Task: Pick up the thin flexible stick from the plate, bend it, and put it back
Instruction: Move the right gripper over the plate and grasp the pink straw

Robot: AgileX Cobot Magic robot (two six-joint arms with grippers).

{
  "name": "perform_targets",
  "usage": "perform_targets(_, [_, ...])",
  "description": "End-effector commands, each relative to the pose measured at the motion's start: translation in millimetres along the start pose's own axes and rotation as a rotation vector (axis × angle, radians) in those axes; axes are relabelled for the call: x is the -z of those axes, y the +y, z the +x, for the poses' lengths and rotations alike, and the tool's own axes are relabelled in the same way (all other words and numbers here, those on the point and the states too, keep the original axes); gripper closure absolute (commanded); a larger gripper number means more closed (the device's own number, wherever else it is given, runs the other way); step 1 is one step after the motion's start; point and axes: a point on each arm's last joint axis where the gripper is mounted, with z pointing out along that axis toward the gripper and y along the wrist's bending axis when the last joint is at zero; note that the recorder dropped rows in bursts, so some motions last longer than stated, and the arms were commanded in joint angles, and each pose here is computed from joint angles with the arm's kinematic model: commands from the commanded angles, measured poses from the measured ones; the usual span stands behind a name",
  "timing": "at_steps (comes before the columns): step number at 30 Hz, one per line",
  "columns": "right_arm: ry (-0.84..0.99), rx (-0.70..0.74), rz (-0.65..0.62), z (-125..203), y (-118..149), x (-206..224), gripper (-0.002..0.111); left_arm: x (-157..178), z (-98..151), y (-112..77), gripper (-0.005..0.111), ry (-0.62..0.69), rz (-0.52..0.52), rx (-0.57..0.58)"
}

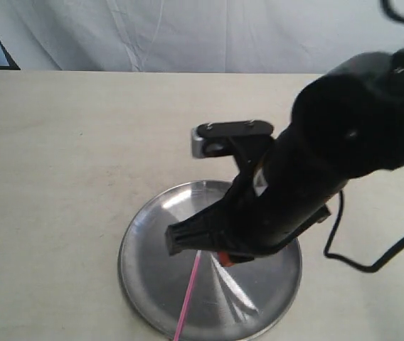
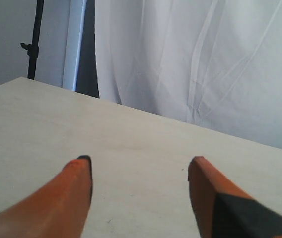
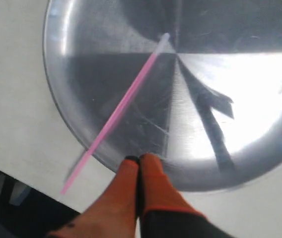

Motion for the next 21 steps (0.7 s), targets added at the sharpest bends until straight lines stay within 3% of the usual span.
perform_targets(1, [0.037,-0.002,-0.007,2.2,15.3,-32.2,0.109,0.6,-2.5,-0.9,0.051,-0.016,0.009,-0.002])
perform_targets(6, [0.124,-0.067,-0.01,4.6,17.3,-57.0,0.104,0.7,-2.0,-2.9,0.051,-0.007,0.045,-0.004])
perform_targets(9, [0.137,-0.098,-0.021,4.0,18.7,-66.4,0.077,0.8,-1.7,-4.2,0.051,-0.002,0.068,-0.005])
perform_targets(10, [0.143,-0.117,-0.03,3.7,19.6,-70.2,0.06,0.8,-1.6,-4.5,0.051,0.0,0.073,-0.005])
perform_targets(13, [0.166,-0.165,-0.045,4.2,21.2,-80.0,0.027,0.8,-1.6,-4.6,0.051,0.0,0.075,-0.006])
perform_targets(14, [0.177,-0.171,-0.04,4.7,20.8,-83.9,0.023,0.8,-1.6,-4.6,0.051,0.0,0.075,-0.006])
perform_targets(17, [0.195,-0.18,-0.027,5.2,19.3,-93.7,0.023,0.8,-1.8,-4.7,0.051,-0.002,0.075,-0.005])
perform_targets(21, [0.193,-0.207,-0.034,4.3,19.7,-101.5,0.035,0.8,-1.8,-4.7,0.051,-0.002,0.075,-0.005])
